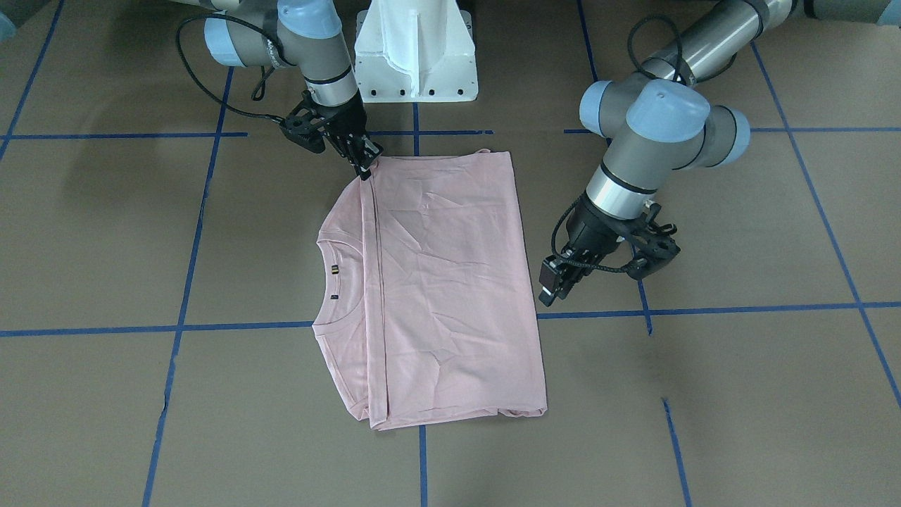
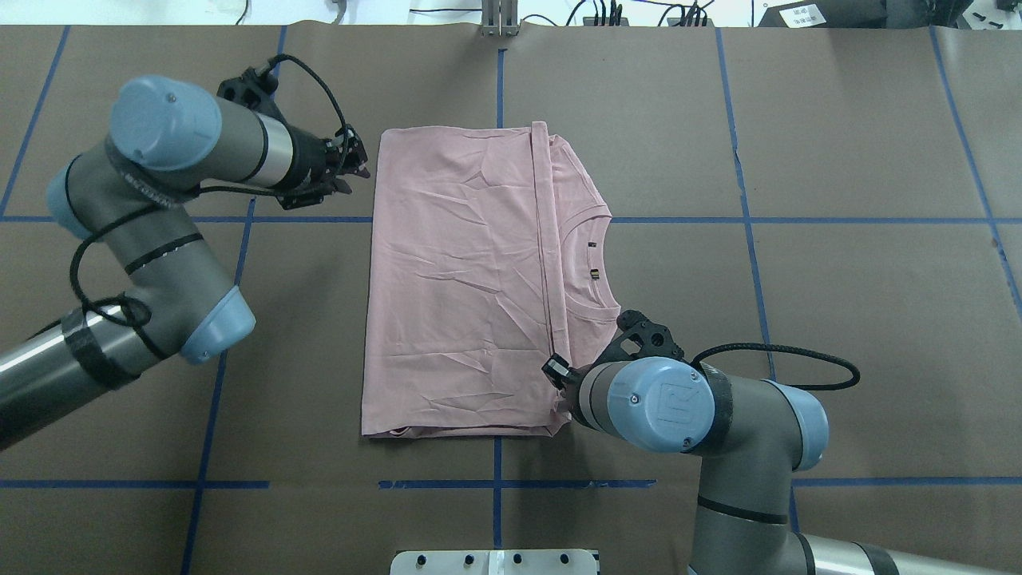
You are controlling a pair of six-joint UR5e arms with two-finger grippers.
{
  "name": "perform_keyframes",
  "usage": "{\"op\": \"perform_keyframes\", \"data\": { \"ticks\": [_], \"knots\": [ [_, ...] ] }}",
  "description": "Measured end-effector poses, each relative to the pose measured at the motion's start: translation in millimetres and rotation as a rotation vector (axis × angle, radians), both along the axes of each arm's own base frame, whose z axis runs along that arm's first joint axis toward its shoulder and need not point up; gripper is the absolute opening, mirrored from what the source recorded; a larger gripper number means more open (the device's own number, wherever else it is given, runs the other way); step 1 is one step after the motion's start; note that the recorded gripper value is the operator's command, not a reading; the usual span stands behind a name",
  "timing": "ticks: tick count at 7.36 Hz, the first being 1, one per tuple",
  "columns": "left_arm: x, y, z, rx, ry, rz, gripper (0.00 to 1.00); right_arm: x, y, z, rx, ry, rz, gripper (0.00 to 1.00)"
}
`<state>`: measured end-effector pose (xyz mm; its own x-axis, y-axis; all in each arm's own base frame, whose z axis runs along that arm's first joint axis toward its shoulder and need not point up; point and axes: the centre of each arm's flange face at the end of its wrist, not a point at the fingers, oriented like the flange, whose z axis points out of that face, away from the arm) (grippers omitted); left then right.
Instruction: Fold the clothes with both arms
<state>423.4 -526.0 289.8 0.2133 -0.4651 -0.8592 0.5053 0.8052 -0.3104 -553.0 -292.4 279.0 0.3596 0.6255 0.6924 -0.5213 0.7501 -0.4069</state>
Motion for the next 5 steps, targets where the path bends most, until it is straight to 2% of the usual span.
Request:
{"op": "perform_keyframes", "data": {
  "ticks": [1, 3, 5],
  "knots": [
    [8, 51, -6, -0.044, 0.033, 0.036, 0.46, 2, 0, -1, 0.001, -0.003, -0.001, 0.00],
    [29, 150, -10, -0.130, 0.041, 0.091, 0.51, 5, 0, -2, 0.004, -0.007, -0.003, 0.00],
    [50, 217, 13, -0.202, 0.005, 0.123, 0.53, 5, 1, -3, 0.004, -0.009, -0.004, 0.00]
  ]
}}
